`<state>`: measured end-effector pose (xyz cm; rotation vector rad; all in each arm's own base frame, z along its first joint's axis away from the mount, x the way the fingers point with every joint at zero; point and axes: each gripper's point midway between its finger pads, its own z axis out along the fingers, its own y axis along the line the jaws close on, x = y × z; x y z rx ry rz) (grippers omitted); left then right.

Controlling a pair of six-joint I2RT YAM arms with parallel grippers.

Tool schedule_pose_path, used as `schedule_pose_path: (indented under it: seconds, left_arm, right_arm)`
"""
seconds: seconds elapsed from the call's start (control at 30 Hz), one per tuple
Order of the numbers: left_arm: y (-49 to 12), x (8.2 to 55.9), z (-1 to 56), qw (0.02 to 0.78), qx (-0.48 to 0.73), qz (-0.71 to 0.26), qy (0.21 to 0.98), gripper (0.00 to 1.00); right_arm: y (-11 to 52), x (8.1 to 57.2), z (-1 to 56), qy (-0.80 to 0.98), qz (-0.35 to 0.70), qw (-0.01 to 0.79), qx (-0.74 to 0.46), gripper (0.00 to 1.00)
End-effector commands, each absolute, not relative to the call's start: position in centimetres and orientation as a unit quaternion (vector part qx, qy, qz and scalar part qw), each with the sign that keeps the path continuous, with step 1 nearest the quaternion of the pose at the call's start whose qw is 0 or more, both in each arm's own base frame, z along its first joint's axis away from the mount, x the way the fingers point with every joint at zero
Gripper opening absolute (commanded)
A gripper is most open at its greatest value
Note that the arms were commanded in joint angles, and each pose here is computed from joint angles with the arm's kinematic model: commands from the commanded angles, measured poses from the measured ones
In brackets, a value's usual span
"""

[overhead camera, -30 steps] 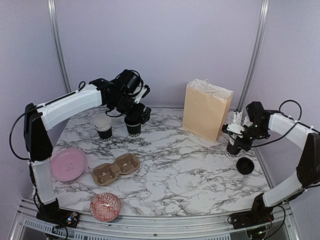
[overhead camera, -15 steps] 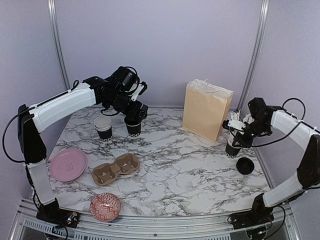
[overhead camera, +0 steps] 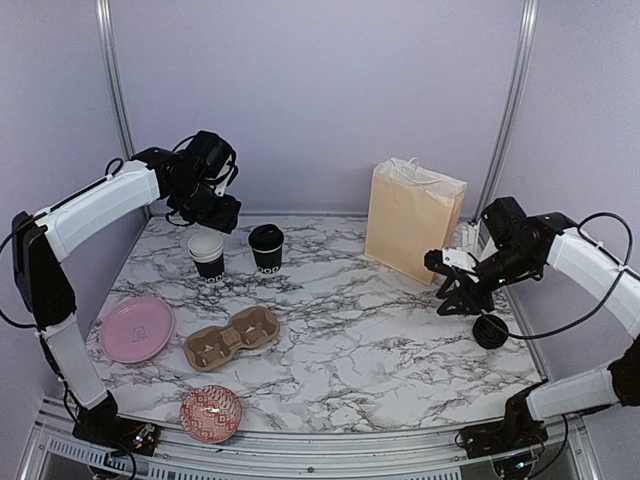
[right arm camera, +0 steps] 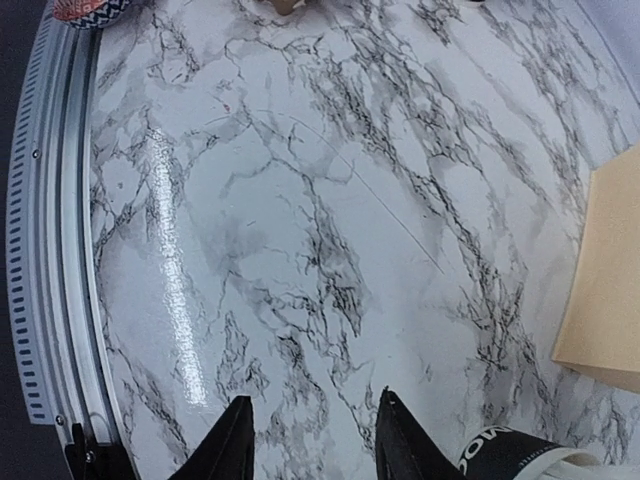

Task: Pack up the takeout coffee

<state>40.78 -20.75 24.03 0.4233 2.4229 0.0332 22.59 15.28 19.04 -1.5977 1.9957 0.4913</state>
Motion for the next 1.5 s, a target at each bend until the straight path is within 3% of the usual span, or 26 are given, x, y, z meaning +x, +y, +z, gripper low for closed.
schedule_pose_path:
  seconds: [0.0,0.13,0.6,0.83,0.93,1.3,1.47]
  left_arm:
    - [-19.4,41.1,19.8,0.262,0.144,0.012,0.954,0.65]
    - [-18.4,42.6,18.3,0.247,0.136,0.027,0.959,0.56]
    - [-17.2,44.9,14.7,0.211,0.146,0.047,0.965,0.38]
    - [-16.5,45.2,13.5,0.199,0.138,0.053,0.969,0.34]
    - [-16.2,45.5,13.5,0.2,0.133,0.054,0.969,0.21]
    - [-16.1,45.3,13.2,0.194,0.138,0.053,0.97,0.0]
    - [-17.6,44.4,16.6,0.222,0.152,0.009,0.963,0.0]
  right_arm:
    - [18.8,21.1,18.7,0.711,0.236,0.257,-0.611,0.4]
    - [21.0,20.5,17.7,0.693,0.248,0.253,-0.627,0.4]
    - [23.7,21.0,15.5,0.683,0.273,0.254,-0.628,0.38]
    - [23.6,21.2,14.8,0.687,0.27,0.245,-0.628,0.36]
    - [23.6,21.2,14.8,0.688,0.269,0.247,-0.627,0.36]
    - [23.5,21.4,14.3,0.691,0.264,0.243,-0.627,0.34]
    - [23.6,21.4,14.5,0.69,0.266,0.243,-0.627,0.34]
